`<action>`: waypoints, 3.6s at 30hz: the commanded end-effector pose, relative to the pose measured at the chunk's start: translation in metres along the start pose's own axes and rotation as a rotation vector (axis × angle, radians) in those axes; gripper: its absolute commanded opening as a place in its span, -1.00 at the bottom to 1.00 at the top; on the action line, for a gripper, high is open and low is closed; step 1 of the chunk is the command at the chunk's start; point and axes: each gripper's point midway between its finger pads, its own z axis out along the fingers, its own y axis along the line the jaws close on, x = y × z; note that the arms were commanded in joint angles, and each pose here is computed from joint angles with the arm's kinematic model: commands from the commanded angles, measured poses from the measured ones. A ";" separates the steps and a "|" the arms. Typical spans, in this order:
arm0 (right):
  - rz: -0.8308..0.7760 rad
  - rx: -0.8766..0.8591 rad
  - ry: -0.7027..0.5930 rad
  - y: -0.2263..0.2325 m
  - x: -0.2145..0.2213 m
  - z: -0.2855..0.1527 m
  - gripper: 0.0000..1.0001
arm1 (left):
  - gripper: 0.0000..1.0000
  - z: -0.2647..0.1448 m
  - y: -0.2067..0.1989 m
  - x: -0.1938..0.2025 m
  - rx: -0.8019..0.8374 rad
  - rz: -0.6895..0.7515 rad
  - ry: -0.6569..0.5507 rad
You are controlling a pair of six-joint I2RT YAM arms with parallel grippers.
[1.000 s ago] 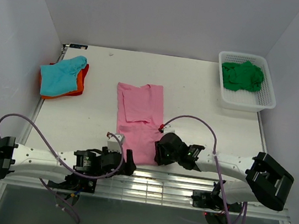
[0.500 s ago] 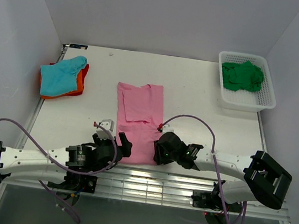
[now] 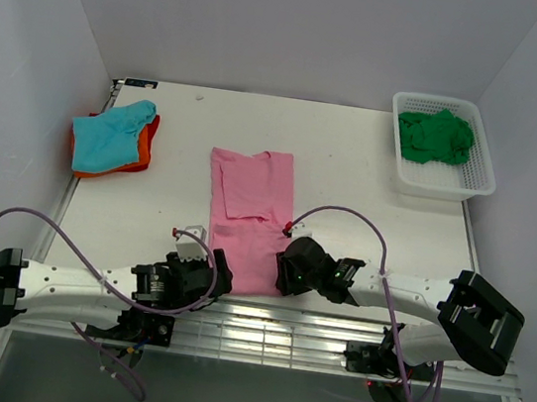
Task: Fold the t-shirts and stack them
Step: Fold the tshirt
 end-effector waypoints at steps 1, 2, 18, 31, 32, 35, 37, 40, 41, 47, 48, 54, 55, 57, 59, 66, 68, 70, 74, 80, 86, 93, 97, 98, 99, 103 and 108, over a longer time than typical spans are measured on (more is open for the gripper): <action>-0.004 0.017 0.023 -0.001 0.005 0.002 -0.09 | 0.96 -0.001 -0.001 0.002 0.018 -0.035 0.013; -0.005 0.014 0.022 0.000 0.004 0.002 -0.09 | 0.96 -0.001 -0.001 0.003 0.020 -0.033 0.015; -0.007 0.027 0.030 -0.001 0.007 0.002 -0.09 | 0.96 0.006 -0.018 0.024 0.076 -0.033 0.094; -0.009 0.050 0.032 -0.002 0.006 -0.001 -0.09 | 0.83 0.003 -0.018 0.022 0.056 -0.007 0.099; -0.007 0.053 0.033 -0.002 0.006 -0.001 -0.09 | 0.82 0.003 -0.018 0.023 0.054 -0.004 0.105; -0.006 0.069 0.038 -0.005 0.009 -0.003 -0.10 | 0.75 0.005 -0.019 0.026 0.044 -0.005 0.114; -0.004 0.082 0.040 -0.008 0.011 -0.005 -0.10 | 0.67 0.005 -0.019 0.026 0.040 -0.003 0.117; 0.007 0.091 0.047 -0.011 0.016 -0.005 -0.10 | 0.54 0.005 -0.018 0.027 0.038 -0.001 0.116; 0.007 0.094 0.048 -0.012 0.017 -0.005 -0.10 | 0.45 0.005 -0.018 0.026 0.040 -0.003 0.115; 0.009 0.106 0.061 -0.014 0.020 -0.006 -0.32 | 0.25 0.004 -0.019 0.025 0.041 0.005 0.115; 0.010 0.111 0.061 -0.014 0.021 -0.006 -0.36 | 0.16 0.004 -0.019 0.025 0.041 0.008 0.115; 0.006 0.122 0.069 -0.016 0.023 -0.005 -0.74 | -0.34 0.005 -0.019 0.024 0.022 0.022 0.114; 0.006 0.122 0.071 -0.016 0.023 -0.004 -0.83 | -0.50 0.006 -0.018 0.026 0.015 0.024 0.118; 0.003 0.118 0.076 -0.014 0.023 -0.004 -0.84 | -0.63 0.007 -0.018 0.027 0.009 0.026 0.120; -0.001 0.116 0.073 -0.014 0.022 -0.004 -0.84 | -0.87 0.009 -0.016 0.029 -0.004 0.033 0.122; -0.031 0.131 0.043 -0.008 0.003 -0.006 -0.84 | -0.99 0.009 -0.013 0.020 -0.043 0.031 0.087; -0.037 0.123 0.027 -0.003 -0.006 -0.007 -0.84 | -0.99 0.008 -0.010 0.016 -0.068 0.033 0.076; -0.047 0.127 0.016 -0.002 -0.011 -0.007 -0.84 | -0.99 0.007 -0.010 0.010 -0.079 0.024 0.053; -0.070 0.138 -0.014 0.004 -0.031 -0.009 -0.85 | -0.99 0.006 -0.009 -0.005 -0.108 0.010 0.006; -0.094 0.168 -0.066 0.005 -0.055 -0.014 -0.85 | -0.98 0.010 -0.014 -0.036 -0.124 -0.021 -0.076; -0.105 0.206 -0.102 0.001 -0.079 -0.018 -0.85 | -0.98 0.019 -0.013 -0.053 -0.153 -0.022 -0.113; -0.104 0.226 -0.156 -0.010 -0.114 -0.024 -0.84 | -0.98 0.015 -0.017 -0.088 -0.158 -0.053 -0.198; -0.107 0.234 -0.182 -0.015 -0.135 -0.026 -0.85 | -0.98 0.017 -0.020 -0.113 -0.155 -0.065 -0.246; -0.114 0.235 -0.187 -0.014 -0.142 -0.026 -0.85 | -0.97 0.019 -0.025 -0.120 -0.141 -0.080 -0.261; -0.110 0.239 -0.194 -0.017 -0.149 -0.026 -0.85 | -0.97 0.021 -0.026 -0.123 -0.142 -0.076 -0.267; -0.114 0.248 -0.217 -0.023 -0.174 -0.025 -0.85 | -0.98 0.030 -0.022 -0.143 -0.167 -0.084 -0.299; -0.116 0.253 -0.253 -0.033 -0.212 -0.021 -0.85 | -0.98 0.040 -0.023 -0.167 -0.155 -0.089 -0.354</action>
